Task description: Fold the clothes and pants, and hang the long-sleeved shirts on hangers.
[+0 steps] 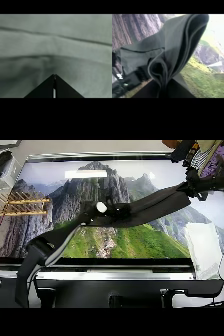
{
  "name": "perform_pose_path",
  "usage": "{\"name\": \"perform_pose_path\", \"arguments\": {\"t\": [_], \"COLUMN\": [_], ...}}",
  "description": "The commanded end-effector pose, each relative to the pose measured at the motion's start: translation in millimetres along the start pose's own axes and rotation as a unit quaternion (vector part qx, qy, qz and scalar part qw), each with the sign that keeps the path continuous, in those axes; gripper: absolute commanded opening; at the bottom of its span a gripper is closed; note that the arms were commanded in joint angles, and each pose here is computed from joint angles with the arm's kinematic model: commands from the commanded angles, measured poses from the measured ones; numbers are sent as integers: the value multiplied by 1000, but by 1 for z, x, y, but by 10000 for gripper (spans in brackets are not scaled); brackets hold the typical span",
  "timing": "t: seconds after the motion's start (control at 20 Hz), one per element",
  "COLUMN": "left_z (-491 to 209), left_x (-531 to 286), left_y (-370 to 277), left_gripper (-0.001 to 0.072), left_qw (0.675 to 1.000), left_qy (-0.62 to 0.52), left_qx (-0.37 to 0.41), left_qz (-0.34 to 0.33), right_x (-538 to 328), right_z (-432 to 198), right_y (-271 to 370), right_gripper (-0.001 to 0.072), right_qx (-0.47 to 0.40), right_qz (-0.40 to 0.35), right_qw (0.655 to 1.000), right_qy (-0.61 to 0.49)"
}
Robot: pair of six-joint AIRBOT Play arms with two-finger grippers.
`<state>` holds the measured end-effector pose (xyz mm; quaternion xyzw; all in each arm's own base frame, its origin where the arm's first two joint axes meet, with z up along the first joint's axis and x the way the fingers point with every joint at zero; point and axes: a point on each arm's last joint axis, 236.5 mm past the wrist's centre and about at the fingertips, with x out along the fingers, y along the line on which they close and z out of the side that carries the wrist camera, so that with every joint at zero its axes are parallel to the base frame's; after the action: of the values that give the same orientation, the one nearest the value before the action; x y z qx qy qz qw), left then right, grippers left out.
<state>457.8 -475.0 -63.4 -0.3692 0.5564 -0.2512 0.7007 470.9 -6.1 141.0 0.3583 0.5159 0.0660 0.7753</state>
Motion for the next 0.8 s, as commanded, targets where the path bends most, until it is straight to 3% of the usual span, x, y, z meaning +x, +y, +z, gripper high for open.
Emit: {"name": "perform_pose_path", "arguments": {"t": [0.0, 0.4, 0.6, 0.75], "left_z": [-35, -52, -2, 62], "left_x": [35, 37, -53, -160], "left_y": [-28, -31, -34, -31], "left_gripper": [16, 16, 14, 15], "left_qw": [999, 994, 993, 994], "left_qy": [15, 94, 117, 48], "left_qx": [-19, -20, 21, 93], "left_qz": [-37, -43, -29, 33], "right_x": [-4, -5, 9, 41], "right_z": [1, 8, -3, -30], "right_y": [12, 20, 62, 118], "right_gripper": [36, 36, 36, 36], "right_qx": [-9, -35, -74, -112], "right_qz": [19, 35, 77, 103], "right_qw": [1000, 999, 994, 988], "right_qy": [-6, -22, -19, -9]}}
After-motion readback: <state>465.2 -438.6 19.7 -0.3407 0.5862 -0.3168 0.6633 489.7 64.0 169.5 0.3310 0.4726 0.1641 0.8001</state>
